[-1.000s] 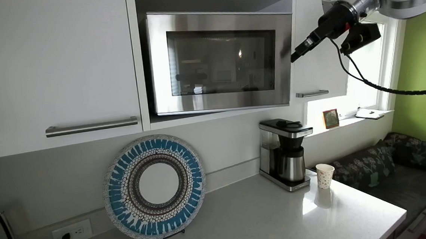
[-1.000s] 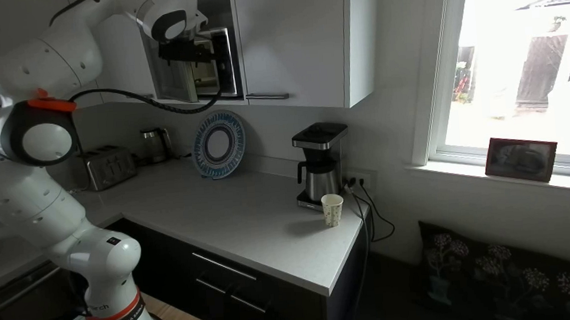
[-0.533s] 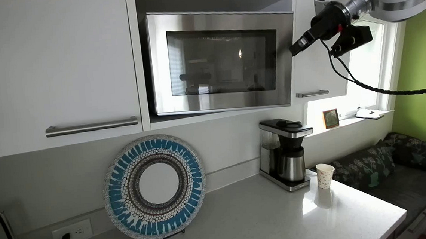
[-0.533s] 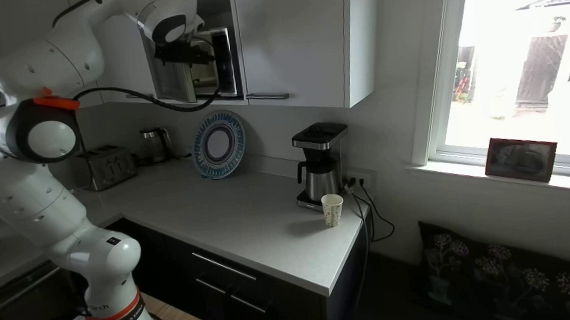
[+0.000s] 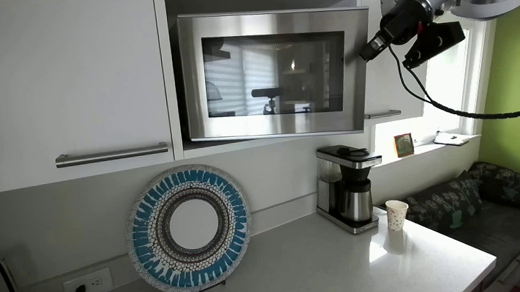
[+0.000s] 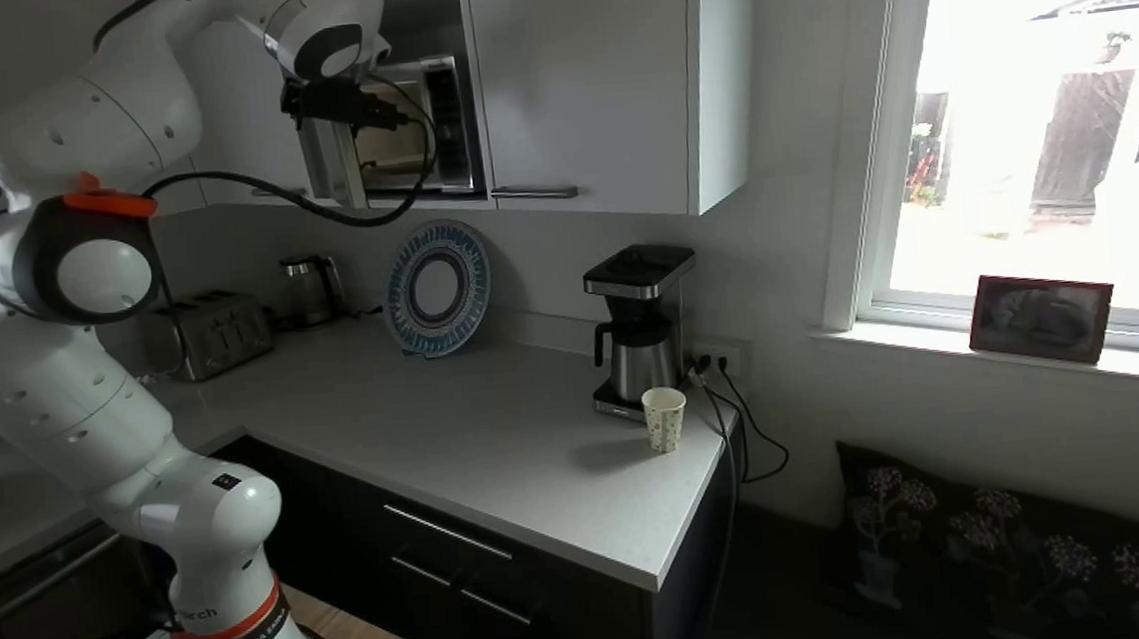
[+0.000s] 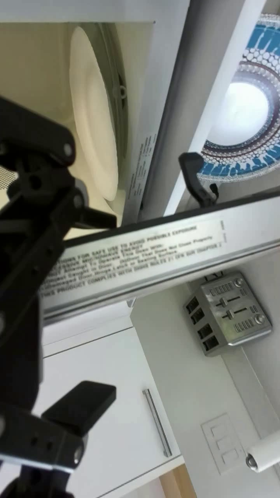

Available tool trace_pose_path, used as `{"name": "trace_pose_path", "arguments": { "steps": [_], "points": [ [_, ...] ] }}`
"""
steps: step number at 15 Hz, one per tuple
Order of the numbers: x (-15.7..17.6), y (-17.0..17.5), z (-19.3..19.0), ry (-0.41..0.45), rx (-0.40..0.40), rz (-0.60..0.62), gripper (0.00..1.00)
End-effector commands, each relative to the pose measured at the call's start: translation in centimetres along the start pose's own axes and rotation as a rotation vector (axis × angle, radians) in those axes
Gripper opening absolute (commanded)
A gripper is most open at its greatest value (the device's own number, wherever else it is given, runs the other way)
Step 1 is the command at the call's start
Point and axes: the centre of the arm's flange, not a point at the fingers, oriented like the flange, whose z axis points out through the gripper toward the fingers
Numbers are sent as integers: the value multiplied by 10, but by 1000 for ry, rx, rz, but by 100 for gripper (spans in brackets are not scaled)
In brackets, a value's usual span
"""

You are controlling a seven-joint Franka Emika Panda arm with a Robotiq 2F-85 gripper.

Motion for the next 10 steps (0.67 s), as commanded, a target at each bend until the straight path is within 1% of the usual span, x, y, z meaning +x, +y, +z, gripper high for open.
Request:
{"name": "trace_pose_path", "arguments": {
  "steps": [1, 4, 5, 10],
  "points": [
    [7, -25, 1, -56, 55, 88, 100],
    [15, -39, 13, -63, 77, 144, 100],
    [19, -44, 17, -51, 83, 165, 100],
    [33, -67, 25, -48, 79, 310, 100]
  ]
}}
